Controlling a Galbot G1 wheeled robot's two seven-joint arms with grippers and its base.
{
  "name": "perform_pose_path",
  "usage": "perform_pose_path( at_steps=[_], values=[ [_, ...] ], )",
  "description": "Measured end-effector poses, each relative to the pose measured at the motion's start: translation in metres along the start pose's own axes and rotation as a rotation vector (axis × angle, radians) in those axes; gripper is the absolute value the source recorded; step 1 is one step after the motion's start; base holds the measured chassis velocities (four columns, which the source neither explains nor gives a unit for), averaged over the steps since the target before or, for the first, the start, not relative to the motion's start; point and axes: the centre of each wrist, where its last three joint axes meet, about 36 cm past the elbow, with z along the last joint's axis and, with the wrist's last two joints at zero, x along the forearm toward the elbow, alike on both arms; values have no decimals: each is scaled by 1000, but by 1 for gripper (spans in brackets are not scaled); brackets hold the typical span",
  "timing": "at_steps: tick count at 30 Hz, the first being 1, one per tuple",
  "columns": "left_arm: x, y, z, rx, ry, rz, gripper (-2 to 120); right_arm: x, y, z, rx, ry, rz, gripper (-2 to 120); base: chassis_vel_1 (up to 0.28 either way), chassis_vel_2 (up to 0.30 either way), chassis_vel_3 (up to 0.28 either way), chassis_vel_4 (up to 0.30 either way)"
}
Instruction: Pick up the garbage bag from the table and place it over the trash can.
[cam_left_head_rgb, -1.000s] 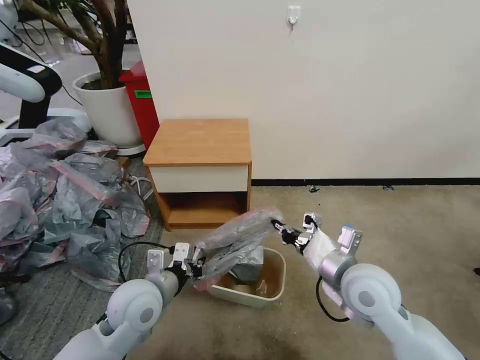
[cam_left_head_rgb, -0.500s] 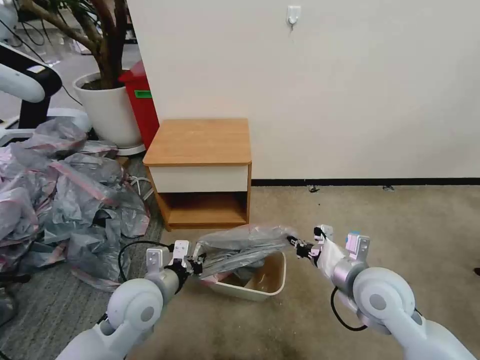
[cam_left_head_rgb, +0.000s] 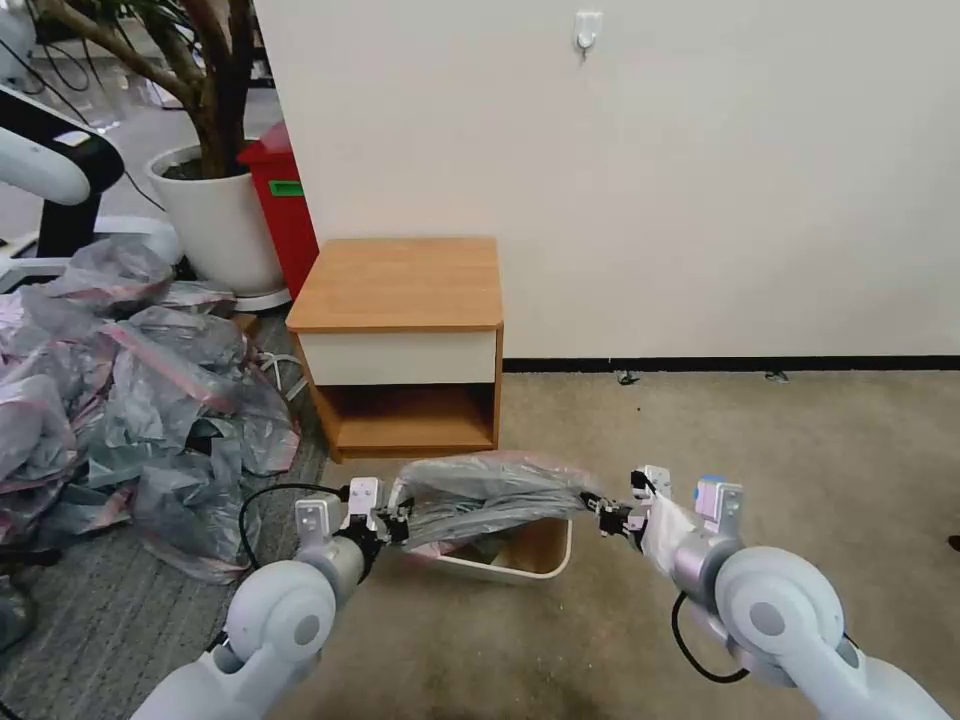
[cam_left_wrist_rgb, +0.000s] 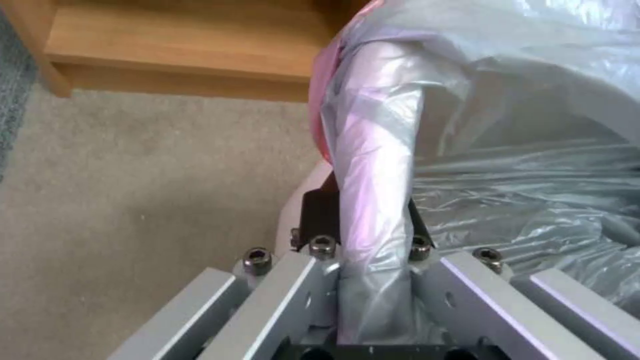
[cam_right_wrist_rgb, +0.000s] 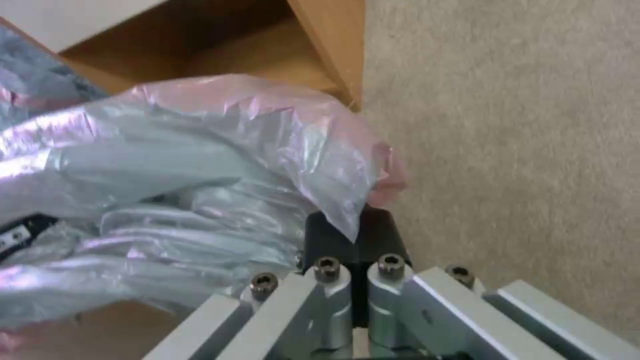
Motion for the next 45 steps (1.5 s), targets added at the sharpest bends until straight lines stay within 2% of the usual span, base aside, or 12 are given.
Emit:
perform_pose_path(
  at_steps=[7, 10, 24, 27, 29, 31, 32, 36, 37, 41, 42, 45],
  values=[
    [0, -2, 3, 12, -16, 50, 3, -6, -8, -4, -3, 7, 22, 0, 0, 0, 0, 0],
    [1, 0, 4, 11, -45, 77, 3, -10, -14, -3, -7, 19, 36, 0, 0, 0, 0, 0],
    [-4, -2, 8, 25, -73, 78, 3, -13, -7, 9, -3, 66, 20, 0, 0, 0, 0, 0],
    [-4, -2, 9, 23, -74, 75, 3, -13, -7, 10, 13, 54, 32, 13, 0, 0, 0, 0],
    [-4, -2, 9, 23, -74, 75, 3, -13, -7, 10, 15, 52, 34, 14, 0, 0, 0, 0],
    [-5, -1, 8, 19, -74, 72, 3, -13, -8, 8, 42, 29, 55, 28, 0, 0, 0, 0],
    [-5, -1, 8, 19, -74, 72, 3, -13, -8, 8, 42, 29, 55, 28, 0, 0, 0, 0],
    [-6, 1, 5, 17, -83, 65, 3, -13, -9, 3, 79, -37, 100, 44, 0, 0, 0, 0],
    [-6, 1, 5, 17, -83, 65, 3, -13, -9, 3, 79, -37, 100, 44, 0, 0, 0, 0],
    [-9, 4, 4, 24, -94, 49, 3, -3, -9, -11, 73, -127, 133, 64, 0, 0, 0, 0],
    [-9, 4, 4, 24, -94, 49, 3, -3, -9, -11, 73, -127, 133, 64, 0, 0, 0, 0],
    [-11, 7, 2, 27, -101, 40, 3, 8, -8, -22, 65, -175, 136, 78, 0, 0, 0, 0]
  ],
)
